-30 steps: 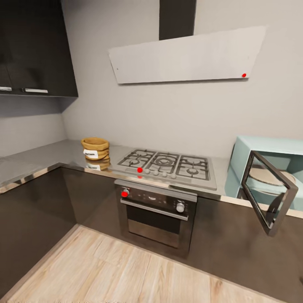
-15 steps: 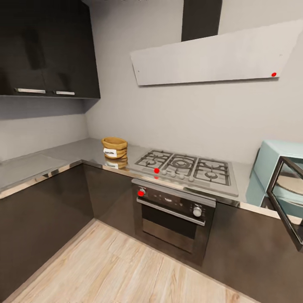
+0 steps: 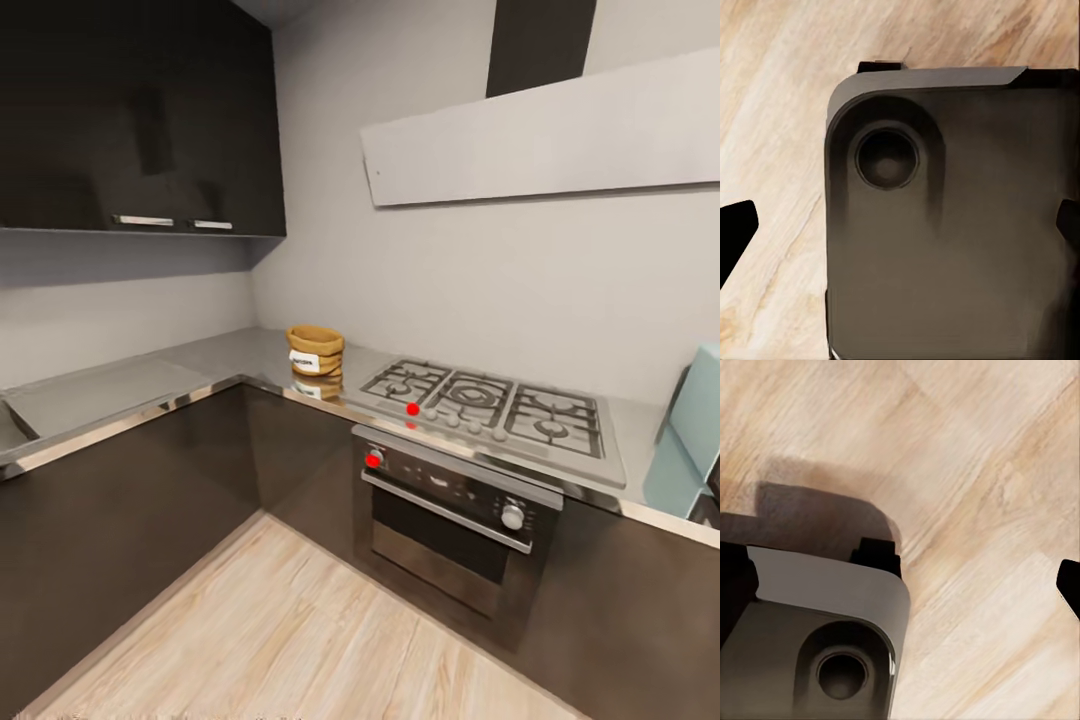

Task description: In the kitchen, take the popcorn bag from the countertop, put it into the microwave, and heat it until the popcorn is cooked so the cooked popcorn ends up inside the bag.

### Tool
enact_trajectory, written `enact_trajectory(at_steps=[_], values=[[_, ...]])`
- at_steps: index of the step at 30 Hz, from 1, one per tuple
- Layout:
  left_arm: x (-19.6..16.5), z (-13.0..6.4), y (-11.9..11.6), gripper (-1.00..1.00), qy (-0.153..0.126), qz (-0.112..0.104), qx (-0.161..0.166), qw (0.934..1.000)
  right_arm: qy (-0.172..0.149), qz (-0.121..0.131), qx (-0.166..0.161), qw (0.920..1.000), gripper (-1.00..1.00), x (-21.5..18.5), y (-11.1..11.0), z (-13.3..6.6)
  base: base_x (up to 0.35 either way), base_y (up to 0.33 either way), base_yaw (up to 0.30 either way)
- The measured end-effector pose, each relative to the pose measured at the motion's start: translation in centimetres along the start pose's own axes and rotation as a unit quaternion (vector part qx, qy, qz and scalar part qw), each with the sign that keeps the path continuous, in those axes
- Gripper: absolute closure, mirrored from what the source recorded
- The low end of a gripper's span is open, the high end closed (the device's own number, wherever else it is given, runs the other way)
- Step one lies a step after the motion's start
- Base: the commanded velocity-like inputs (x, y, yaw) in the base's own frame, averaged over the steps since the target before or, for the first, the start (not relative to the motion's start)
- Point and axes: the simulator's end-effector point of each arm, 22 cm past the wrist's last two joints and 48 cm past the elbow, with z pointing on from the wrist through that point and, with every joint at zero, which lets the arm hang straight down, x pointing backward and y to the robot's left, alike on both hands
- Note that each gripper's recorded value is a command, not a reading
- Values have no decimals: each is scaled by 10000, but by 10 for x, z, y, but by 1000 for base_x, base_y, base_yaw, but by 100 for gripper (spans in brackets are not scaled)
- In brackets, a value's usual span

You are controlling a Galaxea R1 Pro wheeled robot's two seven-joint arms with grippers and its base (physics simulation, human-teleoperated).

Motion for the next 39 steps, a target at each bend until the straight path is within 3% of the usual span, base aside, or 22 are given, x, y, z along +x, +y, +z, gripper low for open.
enact_trajectory(at_steps=[3, 6, 8, 11, 13, 32, 39], values=[[0, 0, -12, -100, -1, -24, 73, 10000, 5, -50, -2, 10000, -100, 0, 1, 0, 0, 0, 266], [1, 0, -15, -100, 9, -94, 106, 9999, 12, -255, -12, 9997, -100, 0, 3, 0, 0, 0, 264], [1, 0, -14, -100, 14, -328, 91, 9994, 14, -314, -15, 9995, -100, 0, 4, 0, 0, 0, 153], [2, 0, -10, -100, 35, -1209, 28, 9927, 9, -336, -13, 9994, -100, 0, 4, 0, 2, 0, 29], [4, 0, -11, -100, 61, -1349, 28, 9908, 8, -332, -6, 9994, -100, 0, 3, 0, 131, 0, 5], [3, 0, -9, -100, 42, -1396, 18, 9902, 19, -563, -26, 9984, -100, 1, 5, 0, 314, 0, 1], [3, 0, -10, -100, 37, -1469, 6, 9891, 12, -563, -88, 9984, -100, -1, 13, 0, 98, 0, 242]])
